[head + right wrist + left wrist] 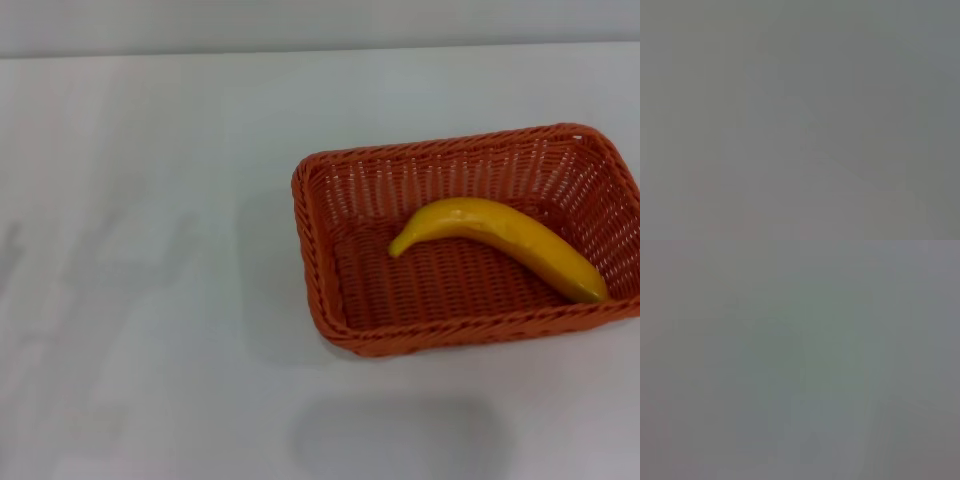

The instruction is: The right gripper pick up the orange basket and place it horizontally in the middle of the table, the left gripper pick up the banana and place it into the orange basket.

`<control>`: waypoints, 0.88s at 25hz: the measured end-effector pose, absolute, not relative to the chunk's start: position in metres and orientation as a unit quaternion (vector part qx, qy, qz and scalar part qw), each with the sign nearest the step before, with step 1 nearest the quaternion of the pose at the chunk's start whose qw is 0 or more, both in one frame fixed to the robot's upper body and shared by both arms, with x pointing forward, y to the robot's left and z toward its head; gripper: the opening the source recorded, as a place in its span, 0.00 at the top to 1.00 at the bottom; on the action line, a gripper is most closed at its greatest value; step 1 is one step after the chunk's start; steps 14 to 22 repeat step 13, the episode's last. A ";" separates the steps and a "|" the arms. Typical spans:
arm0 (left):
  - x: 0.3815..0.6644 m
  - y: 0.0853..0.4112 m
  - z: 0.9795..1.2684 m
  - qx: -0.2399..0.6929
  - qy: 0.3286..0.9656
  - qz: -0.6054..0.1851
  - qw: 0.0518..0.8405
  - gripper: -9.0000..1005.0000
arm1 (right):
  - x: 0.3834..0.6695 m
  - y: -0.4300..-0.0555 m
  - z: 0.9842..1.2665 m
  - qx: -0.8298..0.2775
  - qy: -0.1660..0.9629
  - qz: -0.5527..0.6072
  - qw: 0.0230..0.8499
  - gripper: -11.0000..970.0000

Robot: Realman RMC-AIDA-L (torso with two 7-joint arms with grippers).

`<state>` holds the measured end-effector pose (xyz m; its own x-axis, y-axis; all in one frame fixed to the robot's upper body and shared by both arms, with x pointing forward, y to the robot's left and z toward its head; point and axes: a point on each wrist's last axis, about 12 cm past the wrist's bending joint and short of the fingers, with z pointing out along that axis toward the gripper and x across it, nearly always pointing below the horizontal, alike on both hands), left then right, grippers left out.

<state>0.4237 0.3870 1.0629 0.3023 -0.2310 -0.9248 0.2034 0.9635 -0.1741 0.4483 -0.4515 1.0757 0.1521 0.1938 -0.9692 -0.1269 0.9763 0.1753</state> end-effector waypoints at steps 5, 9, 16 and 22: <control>0.428 0.383 1.064 -0.013 0.565 -0.145 0.812 0.20 | 0.445 -0.458 1.078 0.035 0.643 0.114 0.757 0.14; 0.430 0.382 1.066 -0.014 0.559 -0.147 0.816 0.20 | 0.439 -0.463 1.078 0.044 0.646 0.113 0.754 0.14; 0.429 0.382 1.065 -0.014 0.559 -0.147 0.816 0.20 | 0.435 -0.465 1.077 0.047 0.646 0.111 0.753 0.14; 0.429 0.382 1.065 -0.014 0.559 -0.147 0.816 0.20 | 0.435 -0.465 1.077 0.047 0.646 0.111 0.753 0.14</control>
